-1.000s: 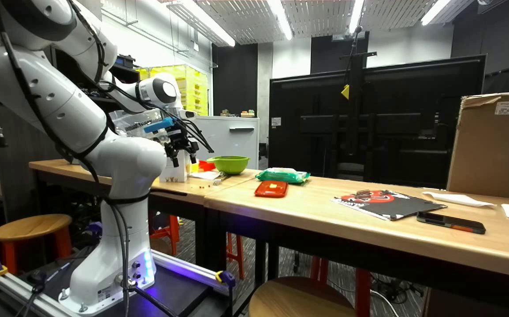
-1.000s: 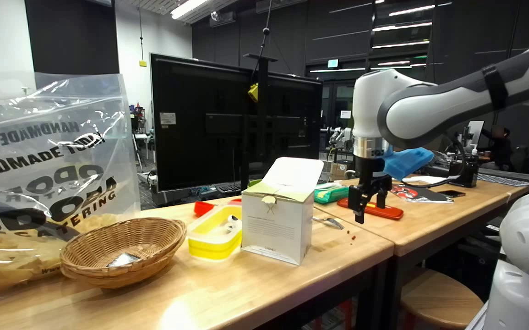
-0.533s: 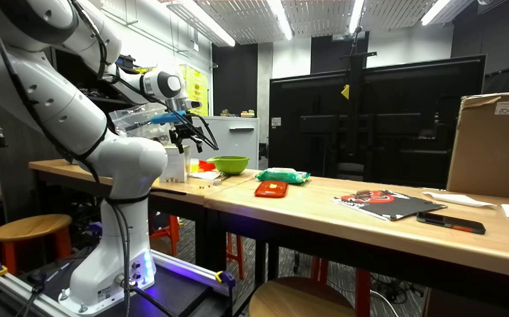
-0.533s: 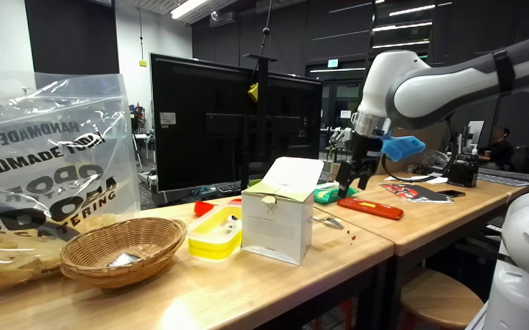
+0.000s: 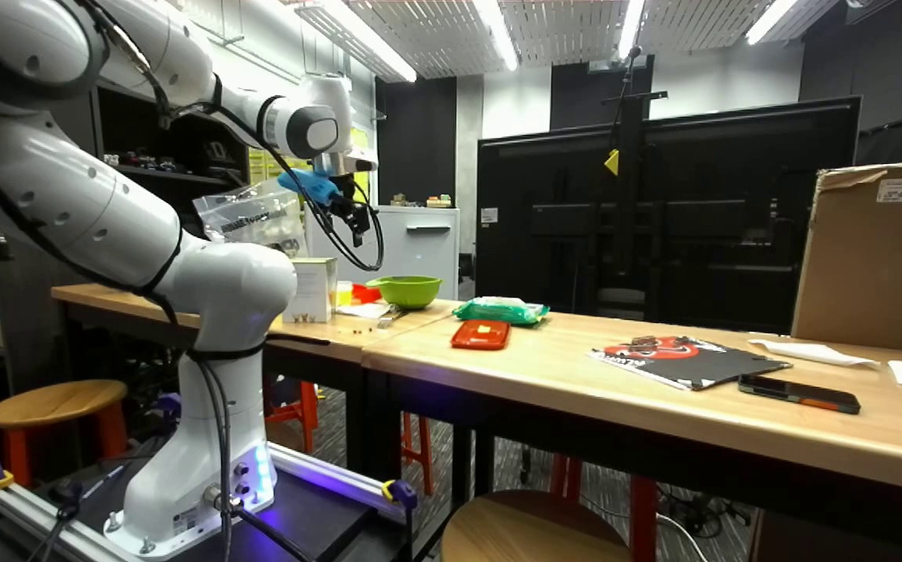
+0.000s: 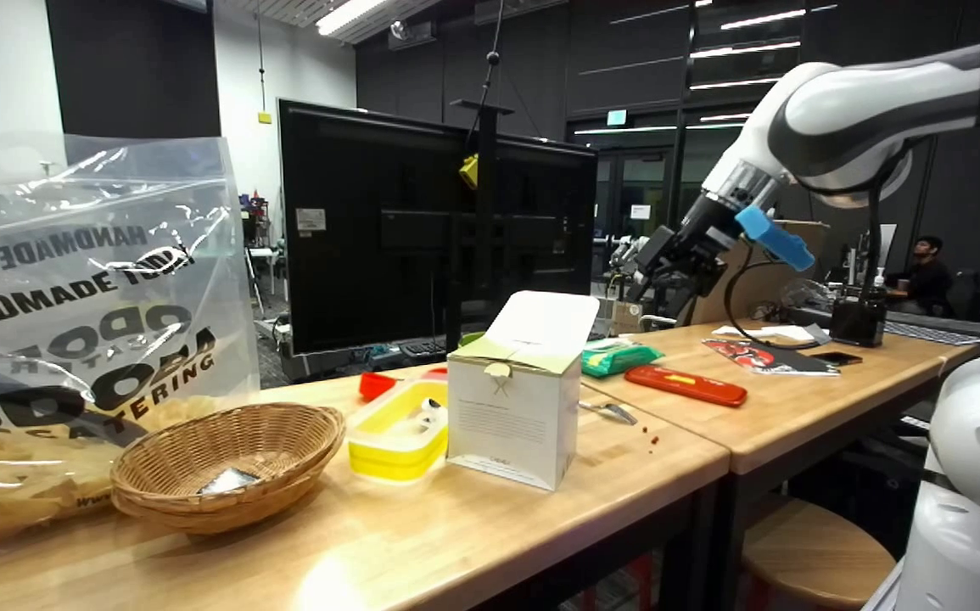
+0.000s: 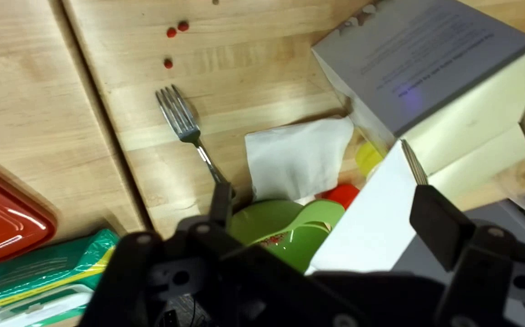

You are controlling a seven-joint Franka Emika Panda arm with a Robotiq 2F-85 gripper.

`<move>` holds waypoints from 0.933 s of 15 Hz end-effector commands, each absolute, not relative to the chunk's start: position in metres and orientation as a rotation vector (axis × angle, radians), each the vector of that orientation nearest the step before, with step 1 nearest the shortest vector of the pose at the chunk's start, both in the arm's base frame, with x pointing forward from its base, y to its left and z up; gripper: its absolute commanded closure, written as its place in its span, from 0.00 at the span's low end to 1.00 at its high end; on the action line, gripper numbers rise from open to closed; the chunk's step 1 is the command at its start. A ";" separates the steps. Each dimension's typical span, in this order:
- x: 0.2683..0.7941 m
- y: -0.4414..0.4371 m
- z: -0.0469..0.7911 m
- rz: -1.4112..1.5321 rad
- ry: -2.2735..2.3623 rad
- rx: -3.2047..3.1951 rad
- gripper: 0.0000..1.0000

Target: Close the box

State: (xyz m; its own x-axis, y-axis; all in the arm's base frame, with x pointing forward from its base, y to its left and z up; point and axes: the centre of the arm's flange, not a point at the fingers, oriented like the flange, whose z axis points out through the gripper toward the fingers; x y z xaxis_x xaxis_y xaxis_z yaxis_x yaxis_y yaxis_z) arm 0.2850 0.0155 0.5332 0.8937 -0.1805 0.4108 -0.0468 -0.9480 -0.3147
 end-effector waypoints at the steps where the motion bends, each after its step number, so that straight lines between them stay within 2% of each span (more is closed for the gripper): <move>1: 0.249 -0.010 0.506 -0.699 0.232 -2.558 0.00; 8: 0.256 -0.062 0.492 -0.747 0.335 -2.160 0.00; 14: 0.316 -0.047 0.455 -0.661 0.435 -1.860 0.00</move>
